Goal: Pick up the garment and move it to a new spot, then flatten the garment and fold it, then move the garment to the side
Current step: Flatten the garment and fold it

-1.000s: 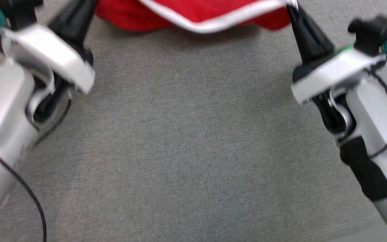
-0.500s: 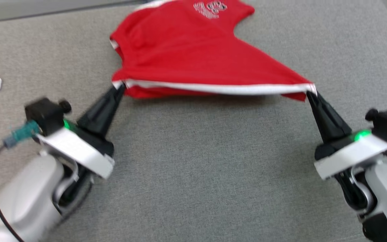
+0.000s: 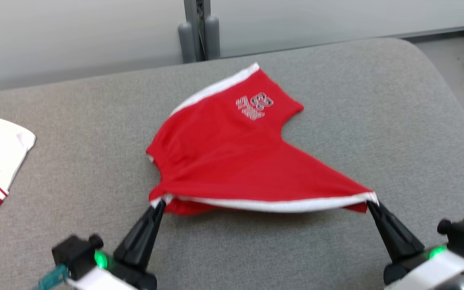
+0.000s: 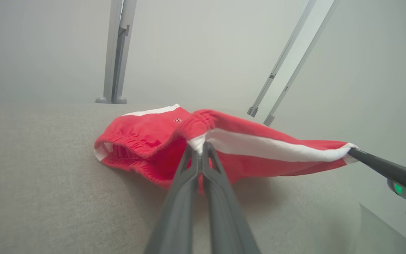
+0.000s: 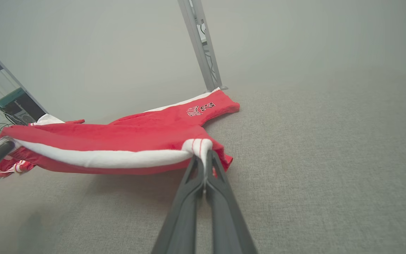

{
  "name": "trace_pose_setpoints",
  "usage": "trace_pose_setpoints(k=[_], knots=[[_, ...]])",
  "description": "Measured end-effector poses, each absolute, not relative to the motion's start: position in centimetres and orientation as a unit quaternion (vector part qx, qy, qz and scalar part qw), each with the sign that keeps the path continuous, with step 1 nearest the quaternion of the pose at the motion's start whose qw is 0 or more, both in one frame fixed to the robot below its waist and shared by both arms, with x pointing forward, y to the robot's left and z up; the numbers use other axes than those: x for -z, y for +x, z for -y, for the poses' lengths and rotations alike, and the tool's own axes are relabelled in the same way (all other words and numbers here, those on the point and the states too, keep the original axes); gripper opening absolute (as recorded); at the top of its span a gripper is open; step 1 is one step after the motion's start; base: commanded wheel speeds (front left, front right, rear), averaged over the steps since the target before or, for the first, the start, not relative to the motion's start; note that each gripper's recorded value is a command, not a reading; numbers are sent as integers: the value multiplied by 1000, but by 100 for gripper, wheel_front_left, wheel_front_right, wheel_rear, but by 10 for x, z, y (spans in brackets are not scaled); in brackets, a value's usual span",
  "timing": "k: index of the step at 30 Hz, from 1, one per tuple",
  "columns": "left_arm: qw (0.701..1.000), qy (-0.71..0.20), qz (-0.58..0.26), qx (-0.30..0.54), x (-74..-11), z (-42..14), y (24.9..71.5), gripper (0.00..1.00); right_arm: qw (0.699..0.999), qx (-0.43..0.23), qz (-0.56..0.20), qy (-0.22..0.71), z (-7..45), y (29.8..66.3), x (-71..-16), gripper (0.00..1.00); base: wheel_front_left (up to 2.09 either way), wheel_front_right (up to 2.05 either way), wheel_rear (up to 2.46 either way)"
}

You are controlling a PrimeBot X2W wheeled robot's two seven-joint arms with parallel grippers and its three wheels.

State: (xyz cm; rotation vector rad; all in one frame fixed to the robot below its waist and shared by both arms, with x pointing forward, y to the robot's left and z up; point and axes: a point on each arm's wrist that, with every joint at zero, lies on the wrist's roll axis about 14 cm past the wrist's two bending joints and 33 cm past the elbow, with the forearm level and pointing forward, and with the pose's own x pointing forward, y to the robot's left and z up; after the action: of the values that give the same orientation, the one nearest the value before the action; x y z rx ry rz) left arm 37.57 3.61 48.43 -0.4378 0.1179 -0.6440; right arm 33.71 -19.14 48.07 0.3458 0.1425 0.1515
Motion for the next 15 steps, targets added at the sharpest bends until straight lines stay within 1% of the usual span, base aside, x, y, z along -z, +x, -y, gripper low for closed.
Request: trace_pose_setpoints(k=[7,10,15], knots=[[931,-212,-54,294,-488,-49,341,0,978,-75,-71,179,181,298,-499,0,0,0,0],[931,-213,-53,291,-489,-51,334,0,979,-77,-73,173,180,291,-505,0,0,0,0],[933,-220,-49,282,-494,-59,325,0,986,-65,-61,143,191,284,-531,0,0,0,0]])
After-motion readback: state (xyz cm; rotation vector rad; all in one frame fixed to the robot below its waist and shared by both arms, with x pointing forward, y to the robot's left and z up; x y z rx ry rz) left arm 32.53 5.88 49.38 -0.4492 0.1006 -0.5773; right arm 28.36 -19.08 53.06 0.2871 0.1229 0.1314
